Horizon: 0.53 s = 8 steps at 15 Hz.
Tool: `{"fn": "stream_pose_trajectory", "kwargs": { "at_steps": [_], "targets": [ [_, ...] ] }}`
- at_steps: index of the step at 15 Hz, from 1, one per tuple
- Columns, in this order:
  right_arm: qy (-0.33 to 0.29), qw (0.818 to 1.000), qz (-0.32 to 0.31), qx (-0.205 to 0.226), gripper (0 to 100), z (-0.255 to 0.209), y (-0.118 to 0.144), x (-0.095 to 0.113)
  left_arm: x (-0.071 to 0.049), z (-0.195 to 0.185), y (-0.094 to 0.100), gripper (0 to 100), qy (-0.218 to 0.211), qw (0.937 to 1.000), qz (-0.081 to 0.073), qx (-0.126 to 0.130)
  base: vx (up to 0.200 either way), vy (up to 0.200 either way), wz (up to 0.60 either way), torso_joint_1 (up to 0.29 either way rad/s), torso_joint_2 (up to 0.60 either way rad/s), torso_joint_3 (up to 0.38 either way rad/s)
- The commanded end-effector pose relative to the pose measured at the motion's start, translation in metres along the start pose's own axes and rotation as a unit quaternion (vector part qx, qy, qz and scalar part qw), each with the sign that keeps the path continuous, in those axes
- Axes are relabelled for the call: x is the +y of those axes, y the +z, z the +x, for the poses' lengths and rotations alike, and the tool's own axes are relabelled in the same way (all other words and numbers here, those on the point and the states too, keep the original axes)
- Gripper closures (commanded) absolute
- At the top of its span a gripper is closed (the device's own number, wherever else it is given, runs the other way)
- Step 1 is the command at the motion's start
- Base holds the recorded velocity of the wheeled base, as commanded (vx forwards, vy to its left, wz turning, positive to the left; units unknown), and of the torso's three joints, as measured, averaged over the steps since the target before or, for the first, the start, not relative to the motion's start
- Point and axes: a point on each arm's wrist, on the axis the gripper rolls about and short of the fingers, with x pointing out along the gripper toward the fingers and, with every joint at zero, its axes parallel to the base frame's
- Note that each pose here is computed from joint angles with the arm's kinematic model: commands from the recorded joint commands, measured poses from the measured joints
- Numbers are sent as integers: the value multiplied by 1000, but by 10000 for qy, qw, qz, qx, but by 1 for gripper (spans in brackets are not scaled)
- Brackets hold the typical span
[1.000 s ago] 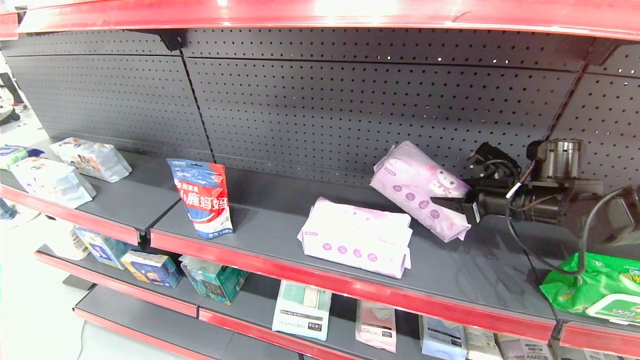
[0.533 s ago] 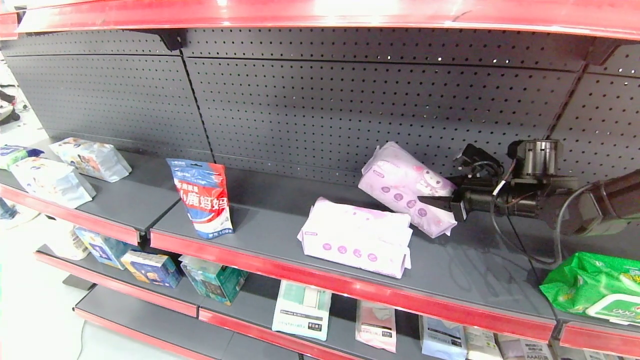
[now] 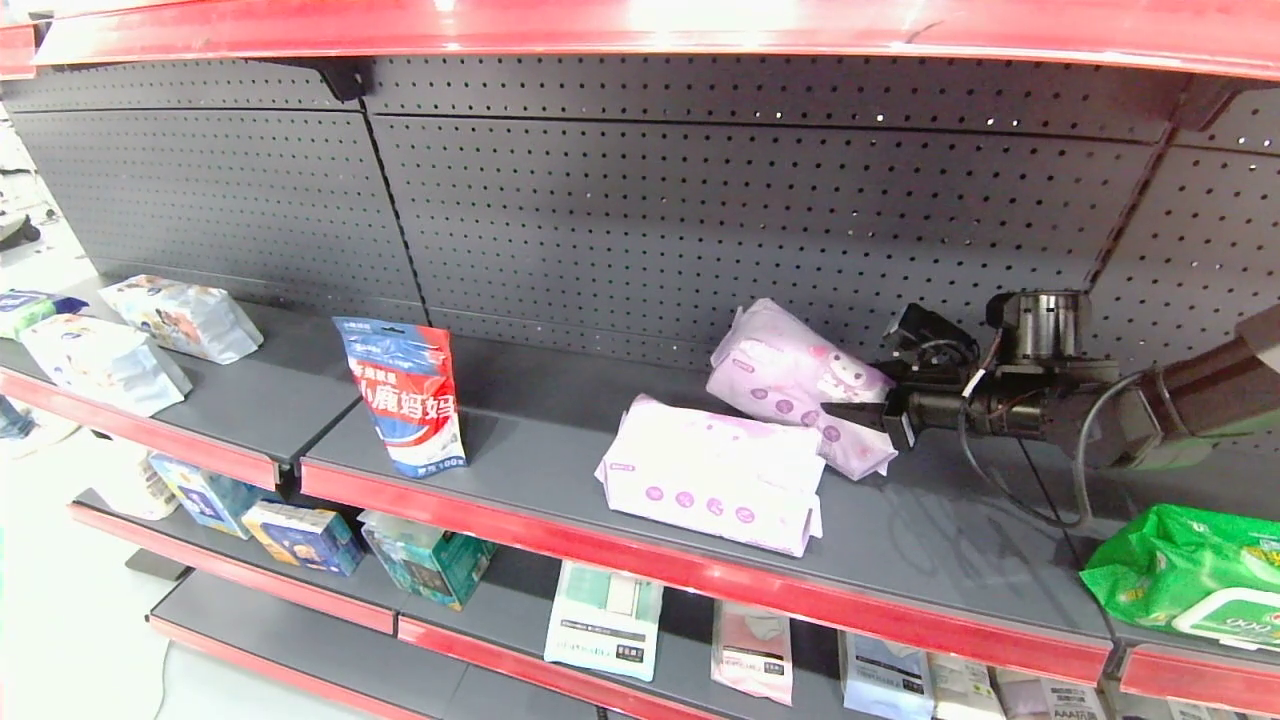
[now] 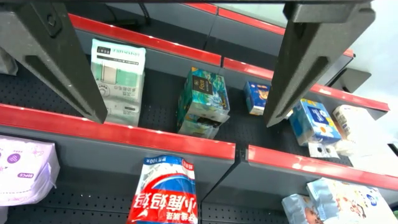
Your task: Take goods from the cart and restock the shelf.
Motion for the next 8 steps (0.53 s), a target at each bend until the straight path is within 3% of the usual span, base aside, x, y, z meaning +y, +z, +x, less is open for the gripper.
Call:
{"fn": "stream_pose_trajectory", "kwargs": {
  "at_steps": [1,8],
  "targets": [
    [103,9999,74,85,100,3,-7,6,0,0,0,0,2,10000,2,-4,0,0,0,0,0,0],
    [271,9996,42,-14,100,6,-5,9,0,0,0,0,2,10000,2,-4,0,0,0,0,0,0]
  ]
}}
